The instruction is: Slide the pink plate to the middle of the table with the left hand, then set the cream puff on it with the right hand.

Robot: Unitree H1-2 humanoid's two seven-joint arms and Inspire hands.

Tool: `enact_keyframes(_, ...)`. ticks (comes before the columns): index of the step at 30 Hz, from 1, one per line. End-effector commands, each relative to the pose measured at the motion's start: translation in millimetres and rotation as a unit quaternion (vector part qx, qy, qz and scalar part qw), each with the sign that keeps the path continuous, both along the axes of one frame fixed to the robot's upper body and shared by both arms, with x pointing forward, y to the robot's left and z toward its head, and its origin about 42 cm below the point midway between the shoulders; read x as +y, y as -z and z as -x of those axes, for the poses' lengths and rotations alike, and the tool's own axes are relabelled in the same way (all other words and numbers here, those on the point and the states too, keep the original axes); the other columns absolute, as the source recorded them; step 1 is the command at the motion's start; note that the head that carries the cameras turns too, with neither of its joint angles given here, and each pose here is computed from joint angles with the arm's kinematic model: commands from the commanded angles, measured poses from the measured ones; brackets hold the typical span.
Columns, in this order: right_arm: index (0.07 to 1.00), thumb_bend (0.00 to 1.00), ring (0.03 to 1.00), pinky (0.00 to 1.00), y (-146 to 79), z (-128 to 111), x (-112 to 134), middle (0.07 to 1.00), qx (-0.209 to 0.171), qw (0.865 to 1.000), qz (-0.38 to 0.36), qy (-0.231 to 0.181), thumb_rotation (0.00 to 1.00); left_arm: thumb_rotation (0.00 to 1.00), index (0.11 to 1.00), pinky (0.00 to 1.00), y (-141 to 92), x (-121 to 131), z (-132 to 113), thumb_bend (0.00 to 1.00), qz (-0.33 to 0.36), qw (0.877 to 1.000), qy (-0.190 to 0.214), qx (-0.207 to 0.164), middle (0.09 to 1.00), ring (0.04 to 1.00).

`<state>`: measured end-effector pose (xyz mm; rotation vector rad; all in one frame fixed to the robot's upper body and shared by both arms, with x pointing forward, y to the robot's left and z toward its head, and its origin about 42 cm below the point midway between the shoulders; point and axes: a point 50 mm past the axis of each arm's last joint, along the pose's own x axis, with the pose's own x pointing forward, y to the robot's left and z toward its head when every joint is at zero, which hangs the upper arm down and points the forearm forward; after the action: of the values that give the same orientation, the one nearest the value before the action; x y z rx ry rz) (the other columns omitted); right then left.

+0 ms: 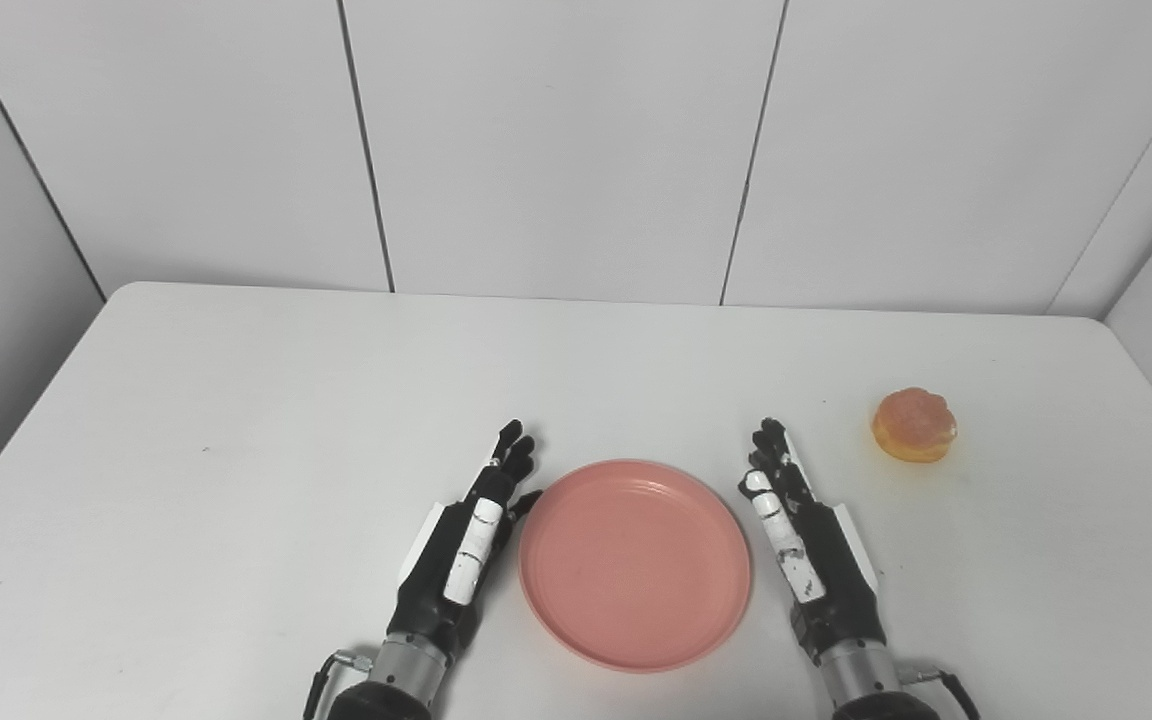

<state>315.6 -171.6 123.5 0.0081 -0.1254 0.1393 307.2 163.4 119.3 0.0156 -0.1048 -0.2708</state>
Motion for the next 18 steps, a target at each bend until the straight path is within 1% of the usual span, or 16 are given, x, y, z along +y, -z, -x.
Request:
enact_keyframes(1,0.986,0.61,0.996,1.0,-16.6,-6.0,-2.0,0.975,-0.036,0.999,0.006,0.007,0.84,1.0,1.0,1.0,2.3,9.4,-5.6,0.76,-0.015,0.999,-0.028,-0.008,1.0,1.0)
enact_keyframes(2,0.985,0.61,0.997,1.0,-17.8,-6.9,-2.4,0.976,-0.038,0.999,0.007,0.008,0.85,1.0,1.0,1.0,3.0,9.9,-5.2,0.77,-0.012,0.999,-0.03,-0.01,1.0,1.0)
enact_keyframes(4,0.989,0.64,1.0,1.0,-20.1,-8.7,-3.3,0.99,-0.043,0.999,0.01,0.009,0.85,1.0,1.0,1.0,4.7,10.3,-5.0,0.76,-0.004,0.999,-0.035,-0.013,1.0,1.0)
enact_keyframes(5,0.989,0.65,1.0,1.0,-20.9,-9.9,-4.5,0.991,-0.045,0.999,0.019,0.011,0.85,1.0,1.0,1.0,5.2,9.9,-4.7,0.76,0.0,0.999,-0.038,-0.016,1.0,1.0)
enact_keyframes(6,0.988,0.67,1.0,1.0,-21.4,-10.6,-5.3,0.993,-0.047,0.998,0.026,0.013,0.87,1.0,1.0,1.0,5.5,9.5,-4.5,0.76,0.002,0.999,-0.039,-0.017,1.0,1.0)
enact_keyframes(7,0.987,0.68,1.0,1.0,-22.5,-11.7,-7.1,0.994,-0.054,0.997,0.047,0.018,0.88,1.0,1.0,1.0,6.3,8.7,-3.6,0.76,0.005,0.999,-0.041,-0.017,1.0,1.0)
enact_keyframes(8,0.995,0.67,1.0,1.0,-23.2,-12.4,-8.2,0.995,-0.059,0.996,0.063,0.021,0.92,1.0,1.0,1.0,6.9,8.2,-3.0,0.76,0.006,0.999,-0.042,-0.017,1.0,1.0)
enact_keyframes(9,0.997,0.66,1.0,1.0,-24.5,-13.8,-10.0,0.996,-0.066,0.995,0.072,0.023,0.93,1.0,1.0,1.0,7.7,7.3,-1.9,0.76,0.009,0.999,-0.041,-0.019,1.0,1.0)
enact_keyframes(11,1.0,0.63,1.0,0.99,-26.9,-18.8,-15.5,1.0,-0.09,0.991,0.093,0.03,0.93,1.0,1.0,1.0,7.9,4.9,1.0,0.74,0.012,0.999,-0.039,-0.027,1.0,1.0)
enact_keyframes(13,1.0,0.6,1.0,1.0,-29.0,-24.3,-21.0,1.0,-0.115,0.985,0.12,0.042,0.92,1.0,1.0,1.0,7.3,3.0,3.8,0.75,0.009,0.999,-0.028,-0.034,1.0,1.0)
enact_keyframes(16,1.0,0.58,1.0,1.0,-31.7,-30.9,-26.4,1.0,-0.139,0.977,0.151,0.059,0.9,1.0,1.0,1.0,6.9,1.4,6.5,0.75,0.012,0.999,-0.02,-0.038,1.0,1.0)
enact_keyframes(18,1.0,0.57,0.998,0.99,-35.4,-37.0,-31.7,0.999,-0.16,0.967,0.183,0.076,0.88,1.0,1.0,1.0,7.1,1.3,8.4,0.73,0.015,0.999,-0.019,-0.041,1.0,1.0)
